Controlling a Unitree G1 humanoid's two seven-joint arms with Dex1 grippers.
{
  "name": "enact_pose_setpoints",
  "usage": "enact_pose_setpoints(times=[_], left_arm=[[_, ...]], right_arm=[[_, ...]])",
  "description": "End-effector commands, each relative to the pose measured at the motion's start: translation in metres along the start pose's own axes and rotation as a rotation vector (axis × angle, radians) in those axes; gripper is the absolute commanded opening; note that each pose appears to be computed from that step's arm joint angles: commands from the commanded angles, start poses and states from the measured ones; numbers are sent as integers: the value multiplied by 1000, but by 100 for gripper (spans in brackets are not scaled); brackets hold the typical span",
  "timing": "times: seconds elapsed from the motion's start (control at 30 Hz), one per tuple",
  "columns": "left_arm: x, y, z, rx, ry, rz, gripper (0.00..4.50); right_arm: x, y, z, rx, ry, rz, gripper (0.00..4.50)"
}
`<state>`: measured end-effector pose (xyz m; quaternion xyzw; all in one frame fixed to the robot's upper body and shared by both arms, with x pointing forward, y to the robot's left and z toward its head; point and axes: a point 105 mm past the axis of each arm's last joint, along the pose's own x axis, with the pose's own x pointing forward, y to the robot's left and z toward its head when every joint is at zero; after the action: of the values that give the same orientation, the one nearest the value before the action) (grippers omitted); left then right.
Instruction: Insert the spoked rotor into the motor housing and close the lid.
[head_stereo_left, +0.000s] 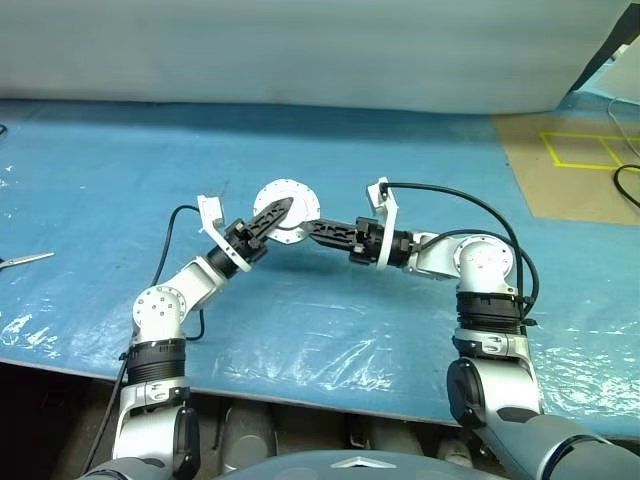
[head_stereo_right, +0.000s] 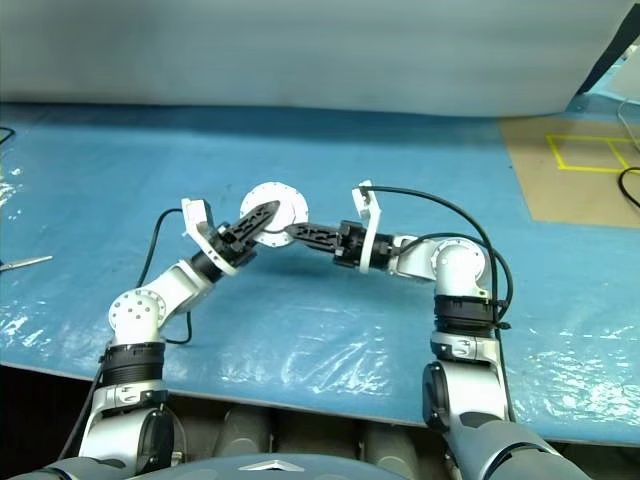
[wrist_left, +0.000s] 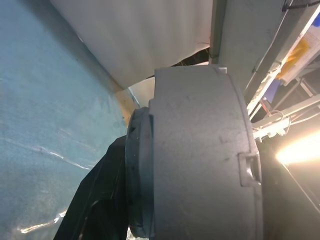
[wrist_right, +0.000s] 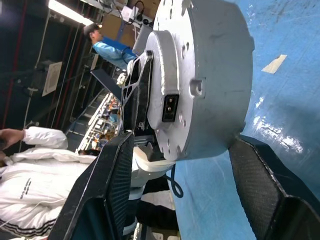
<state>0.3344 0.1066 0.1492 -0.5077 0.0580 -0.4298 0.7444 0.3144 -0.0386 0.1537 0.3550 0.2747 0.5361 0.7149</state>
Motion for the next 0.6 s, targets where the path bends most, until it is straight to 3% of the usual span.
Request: enact_pose_setpoints(times=[0.03,0.13,0.37,0.6], left_arm=[[4,-15,19,52,-59,-63,249],[6,-6,26,84,-92,1,249],[-18,22,91,272,-353,249,249],[-45,61,107,344,-360,474,249]], right_arm=[[4,20,8,-37,-6,87,310],[5,20,9,-38,-6,85,310],[3,15,12,-56,-28,50,310],[1,5,8,-67,-31,-1,310]])
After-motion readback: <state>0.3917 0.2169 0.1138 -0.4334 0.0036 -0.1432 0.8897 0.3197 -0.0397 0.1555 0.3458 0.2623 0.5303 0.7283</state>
